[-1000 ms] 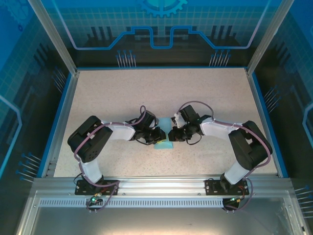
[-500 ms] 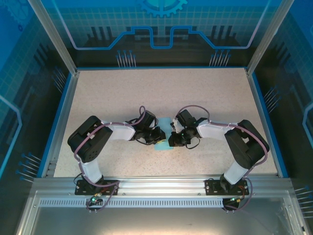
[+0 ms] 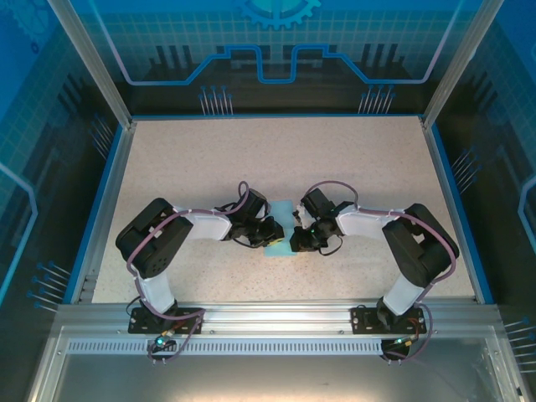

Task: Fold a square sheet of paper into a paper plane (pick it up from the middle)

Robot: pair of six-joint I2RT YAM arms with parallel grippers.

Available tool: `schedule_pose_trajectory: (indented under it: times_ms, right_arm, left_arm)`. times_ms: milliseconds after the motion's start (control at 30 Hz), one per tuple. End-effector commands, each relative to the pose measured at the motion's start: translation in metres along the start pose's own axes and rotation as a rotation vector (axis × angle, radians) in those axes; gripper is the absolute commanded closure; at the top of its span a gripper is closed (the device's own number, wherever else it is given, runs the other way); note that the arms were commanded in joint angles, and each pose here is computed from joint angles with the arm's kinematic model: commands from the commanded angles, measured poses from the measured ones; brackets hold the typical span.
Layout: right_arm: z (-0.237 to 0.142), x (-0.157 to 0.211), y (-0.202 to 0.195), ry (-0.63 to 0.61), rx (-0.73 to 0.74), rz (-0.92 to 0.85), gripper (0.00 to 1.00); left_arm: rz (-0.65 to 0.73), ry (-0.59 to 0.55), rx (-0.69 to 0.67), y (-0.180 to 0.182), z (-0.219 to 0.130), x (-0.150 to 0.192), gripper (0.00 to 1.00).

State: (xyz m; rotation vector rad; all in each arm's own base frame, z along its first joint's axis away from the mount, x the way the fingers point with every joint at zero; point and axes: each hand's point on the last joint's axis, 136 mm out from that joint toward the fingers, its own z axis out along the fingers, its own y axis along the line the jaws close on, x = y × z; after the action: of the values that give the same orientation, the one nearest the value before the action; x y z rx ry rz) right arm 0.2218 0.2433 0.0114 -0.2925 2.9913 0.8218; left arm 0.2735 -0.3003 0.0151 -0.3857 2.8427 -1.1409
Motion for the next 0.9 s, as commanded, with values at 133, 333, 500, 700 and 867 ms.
schedule_pose_trajectory:
  times_ms: [133,333,500,700,867]
  right_arm:
    - [-0.01,0.005,0.013,-0.005,-0.047,-0.01,0.86]
    - [-0.02,-0.01,0.028,-0.048,-0.083,-0.035,0.87]
    - [-0.009,-0.012,0.024,-0.023,-0.07,-0.018,0.9]
    - [0.001,-0.004,0.016,0.021,-0.054,-0.003,0.9]
    - [0.005,0.01,0.007,0.055,-0.036,0.006,0.89]
  left_arm:
    - [-0.048,-0.024,-0.07,0.019,0.002,-0.003,0.8]
    - [-0.052,-0.025,-0.072,0.021,0.001,-0.002,0.82]
    - [-0.06,-0.024,-0.073,0.023,0.002,-0.001,0.84]
    - [-0.073,-0.031,-0.076,0.025,0.001,-0.001,0.85]
    - [-0.074,-0.034,-0.074,0.026,0.002,-0.001,0.85]
